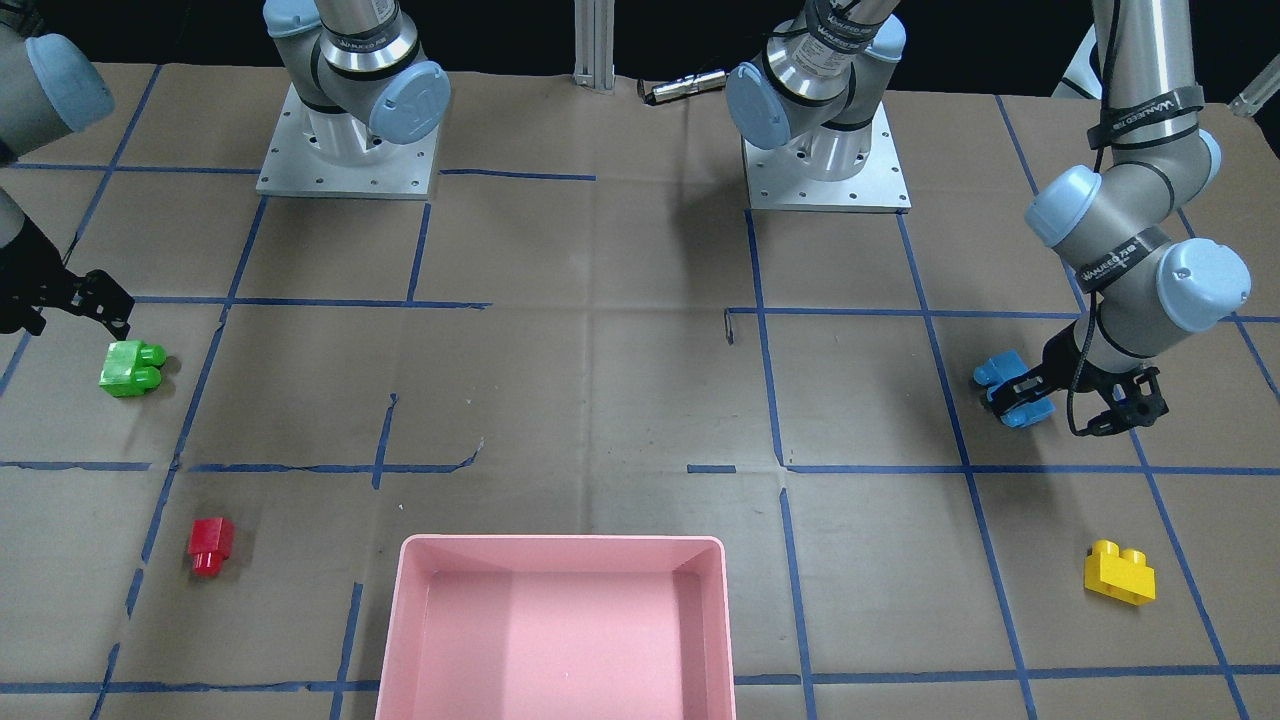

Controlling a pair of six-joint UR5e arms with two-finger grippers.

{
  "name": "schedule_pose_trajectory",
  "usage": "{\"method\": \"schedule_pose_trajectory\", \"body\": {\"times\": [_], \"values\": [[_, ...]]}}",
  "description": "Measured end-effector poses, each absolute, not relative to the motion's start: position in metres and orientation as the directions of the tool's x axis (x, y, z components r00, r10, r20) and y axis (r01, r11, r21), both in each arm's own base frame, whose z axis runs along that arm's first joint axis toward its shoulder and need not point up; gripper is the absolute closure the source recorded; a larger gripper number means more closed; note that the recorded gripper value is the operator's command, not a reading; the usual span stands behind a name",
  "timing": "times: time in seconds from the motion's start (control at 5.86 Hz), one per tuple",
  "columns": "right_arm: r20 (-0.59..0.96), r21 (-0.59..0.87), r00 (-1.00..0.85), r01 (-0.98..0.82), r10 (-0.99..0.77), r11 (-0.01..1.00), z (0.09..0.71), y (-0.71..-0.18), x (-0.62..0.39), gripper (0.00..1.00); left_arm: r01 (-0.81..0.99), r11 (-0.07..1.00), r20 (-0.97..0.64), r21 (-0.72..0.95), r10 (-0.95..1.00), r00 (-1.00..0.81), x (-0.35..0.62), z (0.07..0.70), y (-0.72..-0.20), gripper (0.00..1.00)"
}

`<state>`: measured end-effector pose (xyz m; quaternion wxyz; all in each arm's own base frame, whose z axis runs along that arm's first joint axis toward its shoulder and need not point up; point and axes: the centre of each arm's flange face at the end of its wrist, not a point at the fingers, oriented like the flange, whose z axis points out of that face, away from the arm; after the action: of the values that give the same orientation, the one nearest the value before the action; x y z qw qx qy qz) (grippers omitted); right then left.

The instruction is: Put all blocks into box

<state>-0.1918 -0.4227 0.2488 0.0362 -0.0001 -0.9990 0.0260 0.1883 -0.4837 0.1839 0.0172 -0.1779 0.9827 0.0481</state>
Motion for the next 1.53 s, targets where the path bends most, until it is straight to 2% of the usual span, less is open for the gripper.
{"method": "schedule_pose_trajectory", "body": {"times": [0.34, 0.68, 1.02, 1.53], "values": [[0.059, -0.074, -0.997, -0.051, -0.047, 0.996, 0.224, -0.423, -0.185, 0.00, -0.349, 0.932, -0.071, 0.101, -0.343, -0.937, 0.200, 0.227, -0.497, 0.87], [0.035, -0.078, -0.997, -0.078, -0.076, 0.994, 0.202, -0.429, -0.186, 0.00, -0.340, 0.927, -0.054, 0.159, -0.335, -0.941, 0.220, 0.326, -0.532, 0.87], [0.019, -0.065, -0.997, -0.082, -0.081, 0.995, 0.189, -0.431, -0.187, 0.00, -0.295, 0.945, -0.042, 0.139, -0.292, -0.956, 0.209, 0.408, -0.568, 0.87], [0.006, -0.051, -0.996, -0.089, -0.089, 0.995, 0.178, -0.432, -0.188, 0.02, -0.026, 0.999, 0.052, 0.026, -0.027, -0.998, 0.042, 0.442, -0.661, 0.87]]}}
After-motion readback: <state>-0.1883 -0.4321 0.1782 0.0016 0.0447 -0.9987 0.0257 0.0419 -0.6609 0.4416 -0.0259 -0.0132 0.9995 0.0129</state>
